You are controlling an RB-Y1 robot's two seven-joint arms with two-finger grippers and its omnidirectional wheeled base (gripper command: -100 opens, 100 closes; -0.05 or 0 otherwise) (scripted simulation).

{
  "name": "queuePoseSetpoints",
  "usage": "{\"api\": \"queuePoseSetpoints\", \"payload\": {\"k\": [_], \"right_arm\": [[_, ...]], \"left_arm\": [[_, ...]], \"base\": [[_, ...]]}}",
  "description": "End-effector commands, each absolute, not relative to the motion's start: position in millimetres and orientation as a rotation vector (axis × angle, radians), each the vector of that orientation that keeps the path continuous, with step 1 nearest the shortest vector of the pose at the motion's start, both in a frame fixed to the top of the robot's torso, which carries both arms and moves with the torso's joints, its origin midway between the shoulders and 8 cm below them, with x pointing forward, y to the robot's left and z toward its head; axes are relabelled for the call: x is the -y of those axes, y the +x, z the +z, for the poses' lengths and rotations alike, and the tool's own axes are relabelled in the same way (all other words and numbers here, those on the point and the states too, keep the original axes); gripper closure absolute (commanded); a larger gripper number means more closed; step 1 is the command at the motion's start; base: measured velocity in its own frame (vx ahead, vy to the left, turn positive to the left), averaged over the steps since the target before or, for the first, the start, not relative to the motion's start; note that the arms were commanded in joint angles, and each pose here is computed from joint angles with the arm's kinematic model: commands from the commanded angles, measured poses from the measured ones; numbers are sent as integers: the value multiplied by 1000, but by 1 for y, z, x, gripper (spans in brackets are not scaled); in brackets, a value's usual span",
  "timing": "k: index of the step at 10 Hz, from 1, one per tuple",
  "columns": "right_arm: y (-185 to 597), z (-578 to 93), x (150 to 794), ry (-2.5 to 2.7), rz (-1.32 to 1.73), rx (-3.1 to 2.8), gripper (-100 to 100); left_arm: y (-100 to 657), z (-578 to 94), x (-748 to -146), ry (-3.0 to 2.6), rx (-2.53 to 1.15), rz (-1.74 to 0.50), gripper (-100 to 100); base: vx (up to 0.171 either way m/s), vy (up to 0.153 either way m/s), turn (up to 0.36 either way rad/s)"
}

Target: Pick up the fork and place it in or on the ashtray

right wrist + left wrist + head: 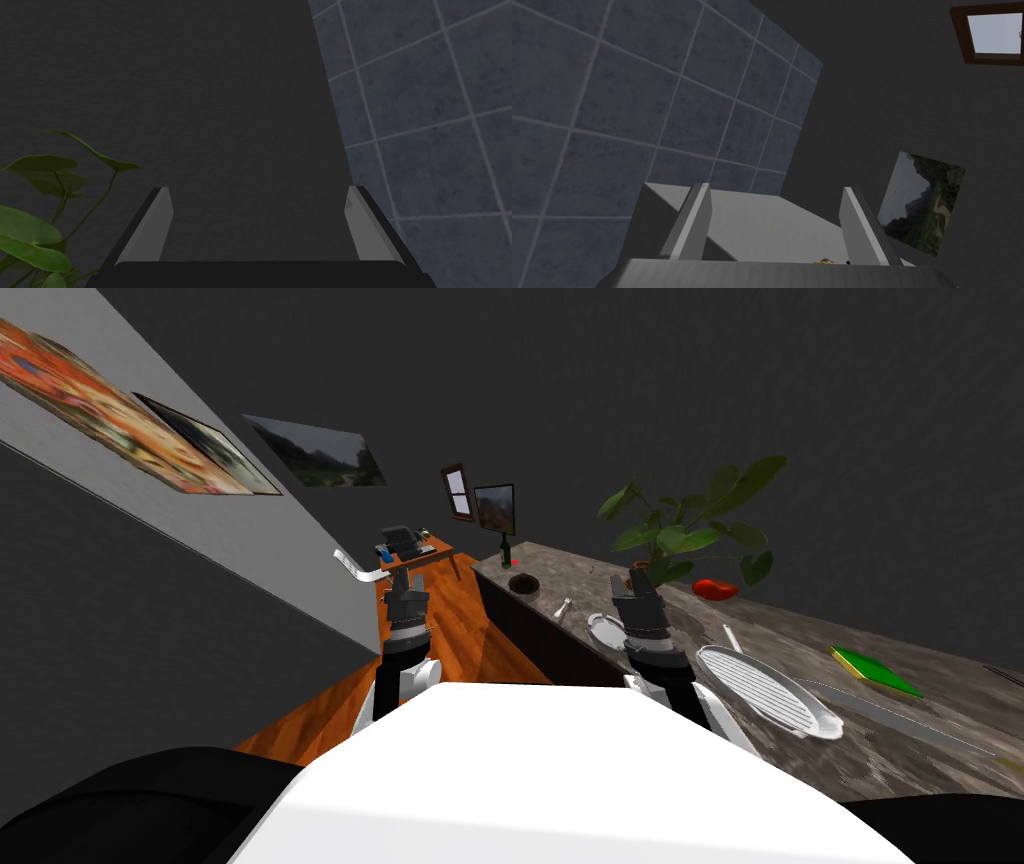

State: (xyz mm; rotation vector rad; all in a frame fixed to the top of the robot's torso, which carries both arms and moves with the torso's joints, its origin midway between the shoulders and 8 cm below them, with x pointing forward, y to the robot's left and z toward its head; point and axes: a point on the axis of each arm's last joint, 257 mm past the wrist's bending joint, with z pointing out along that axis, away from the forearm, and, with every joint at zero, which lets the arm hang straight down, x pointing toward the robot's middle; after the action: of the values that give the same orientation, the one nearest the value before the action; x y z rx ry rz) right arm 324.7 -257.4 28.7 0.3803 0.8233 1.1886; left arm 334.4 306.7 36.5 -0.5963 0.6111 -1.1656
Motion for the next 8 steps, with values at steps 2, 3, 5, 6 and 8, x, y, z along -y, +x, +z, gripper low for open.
{"api": "queuePoseSetpoints", "payload": {"k": [2,3,5,6,8], "right_arm": [[322,1,259,302,1052,-985,-100],[320,-9,261,269,998,-1046,-100],[317,-25,261,215,927,-1131,-100],[314,-37,264,178,871,-1191,-100],[310,-54,266,118,796,-1275,-100]], "left_arm": [[334,36,-307,-596,-611,-1166,0],[334,37,-307,-596,-611,-1166,0],[334,36,-307,-596,-611,-1165,0],[334,36,-307,-596,-611,-1166,0],[334,36,-307,-596,-611,-1165,0]], "base": [[24,15,227],[30,12,208],[16,13,130],[19,20,261],[18,12,140]]}}
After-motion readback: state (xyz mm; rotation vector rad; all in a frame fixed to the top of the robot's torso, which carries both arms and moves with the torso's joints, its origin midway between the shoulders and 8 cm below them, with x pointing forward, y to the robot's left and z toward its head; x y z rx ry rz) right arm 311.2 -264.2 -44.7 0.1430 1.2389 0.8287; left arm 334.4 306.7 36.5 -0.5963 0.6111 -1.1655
